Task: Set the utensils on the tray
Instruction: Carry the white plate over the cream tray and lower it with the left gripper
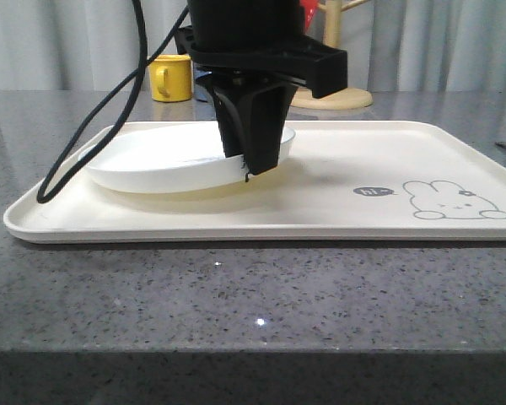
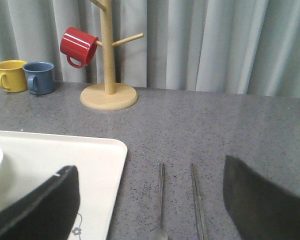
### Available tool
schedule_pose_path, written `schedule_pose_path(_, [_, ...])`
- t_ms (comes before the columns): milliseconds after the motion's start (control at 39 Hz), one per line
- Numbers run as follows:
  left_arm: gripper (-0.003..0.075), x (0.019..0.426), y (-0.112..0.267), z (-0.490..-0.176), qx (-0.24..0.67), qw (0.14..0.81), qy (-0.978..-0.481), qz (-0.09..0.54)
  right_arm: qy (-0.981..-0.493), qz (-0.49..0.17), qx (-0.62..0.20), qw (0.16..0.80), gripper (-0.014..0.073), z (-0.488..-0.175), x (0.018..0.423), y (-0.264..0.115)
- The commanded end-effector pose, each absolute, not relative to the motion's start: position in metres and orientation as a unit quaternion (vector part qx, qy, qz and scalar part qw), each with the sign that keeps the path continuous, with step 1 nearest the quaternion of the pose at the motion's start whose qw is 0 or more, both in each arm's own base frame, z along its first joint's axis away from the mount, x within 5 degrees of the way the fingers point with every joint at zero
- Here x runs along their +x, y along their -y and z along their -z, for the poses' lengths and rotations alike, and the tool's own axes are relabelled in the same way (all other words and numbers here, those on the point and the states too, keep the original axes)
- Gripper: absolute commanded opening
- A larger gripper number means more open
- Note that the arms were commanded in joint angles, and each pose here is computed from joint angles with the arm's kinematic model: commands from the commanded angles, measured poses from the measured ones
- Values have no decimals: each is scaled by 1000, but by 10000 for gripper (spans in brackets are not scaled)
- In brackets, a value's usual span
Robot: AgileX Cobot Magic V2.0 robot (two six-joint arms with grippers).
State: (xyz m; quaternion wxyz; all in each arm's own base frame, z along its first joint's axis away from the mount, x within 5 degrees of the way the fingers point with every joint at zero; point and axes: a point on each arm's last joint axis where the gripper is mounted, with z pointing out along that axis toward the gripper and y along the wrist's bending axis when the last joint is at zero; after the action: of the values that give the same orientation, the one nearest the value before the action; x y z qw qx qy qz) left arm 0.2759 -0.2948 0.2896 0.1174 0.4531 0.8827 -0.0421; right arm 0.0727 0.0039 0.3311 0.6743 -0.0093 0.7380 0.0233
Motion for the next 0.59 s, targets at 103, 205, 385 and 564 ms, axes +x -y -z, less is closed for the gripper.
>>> schedule_pose_path(103, [-18, 267, 297, -312, 447, 139, -881, 76, -705, -22, -8, 709, 610, -349, 73, -4])
schedule_pose_path(205, [-17, 267, 301, -313, 443, 148, -879, 92, -705, -22, -8, 709, 610, -349, 73, -4])
schedule_pose_path(385, [-15, 267, 301, -313, 443, 147, -880, 93, -705, -22, -8, 709, 610, -349, 73, -4])
schedule_pose_path(564, [92, 268, 301, -313, 442, 150, -879, 96, -705, -22, -8, 709, 610, -349, 73, -4])
